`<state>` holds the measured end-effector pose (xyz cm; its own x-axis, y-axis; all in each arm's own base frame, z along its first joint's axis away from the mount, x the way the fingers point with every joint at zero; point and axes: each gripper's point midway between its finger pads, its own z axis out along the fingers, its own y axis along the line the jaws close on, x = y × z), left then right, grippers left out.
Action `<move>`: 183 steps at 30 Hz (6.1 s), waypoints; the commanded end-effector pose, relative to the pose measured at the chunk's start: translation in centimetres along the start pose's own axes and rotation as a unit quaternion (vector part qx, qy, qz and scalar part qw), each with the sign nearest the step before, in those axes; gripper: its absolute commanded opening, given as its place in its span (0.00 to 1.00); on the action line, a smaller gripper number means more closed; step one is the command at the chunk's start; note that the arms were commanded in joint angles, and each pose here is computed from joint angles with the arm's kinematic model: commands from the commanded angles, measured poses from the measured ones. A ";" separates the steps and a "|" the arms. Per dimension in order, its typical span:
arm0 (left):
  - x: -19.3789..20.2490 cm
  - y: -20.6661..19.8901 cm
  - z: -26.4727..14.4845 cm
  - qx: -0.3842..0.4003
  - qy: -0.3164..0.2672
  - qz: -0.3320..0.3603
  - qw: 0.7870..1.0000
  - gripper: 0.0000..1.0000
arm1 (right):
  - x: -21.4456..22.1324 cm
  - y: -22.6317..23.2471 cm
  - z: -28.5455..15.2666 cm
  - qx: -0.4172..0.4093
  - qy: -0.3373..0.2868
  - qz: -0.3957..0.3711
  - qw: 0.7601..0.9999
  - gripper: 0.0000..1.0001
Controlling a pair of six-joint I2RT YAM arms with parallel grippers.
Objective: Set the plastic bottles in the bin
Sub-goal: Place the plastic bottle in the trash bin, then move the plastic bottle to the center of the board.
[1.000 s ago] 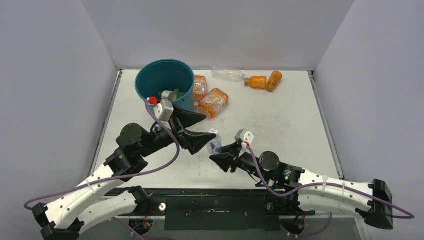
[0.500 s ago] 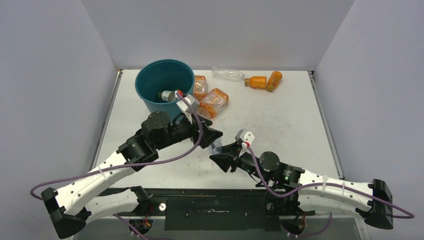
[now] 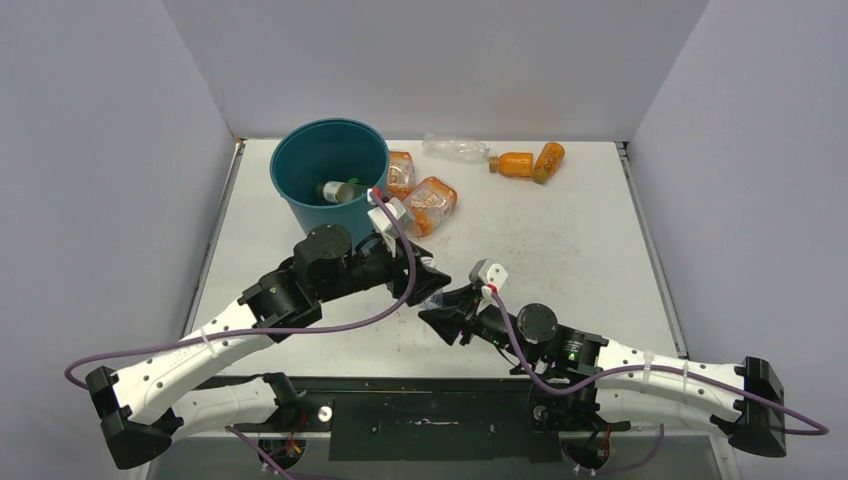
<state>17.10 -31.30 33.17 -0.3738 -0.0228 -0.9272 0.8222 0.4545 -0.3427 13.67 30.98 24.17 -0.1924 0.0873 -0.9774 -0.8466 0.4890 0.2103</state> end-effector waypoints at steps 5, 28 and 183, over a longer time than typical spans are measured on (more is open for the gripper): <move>-0.9 -1.3 0.3 0.015 0.002 0.018 1.000 0.40 | -2.5 0.6 0.0 -0.007 -0.039 -0.001 0.999 0.05; -23.6 12.6 -16.5 -0.406 -0.351 0.113 0.836 0.00 | -7.5 1.1 -3.6 -0.007 -0.069 0.023 0.997 0.90; 18.0 16.0 3.5 -0.293 -0.095 -0.267 0.913 0.87 | 14.1 -23.1 4.6 0.301 0.056 0.294 0.905 0.83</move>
<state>23.76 -26.16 8.30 -0.5861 -0.4374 -0.6820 0.1183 0.7865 -0.6061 34.62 25.16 4.58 -0.6193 0.4136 -0.6674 -0.1675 0.7608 0.6269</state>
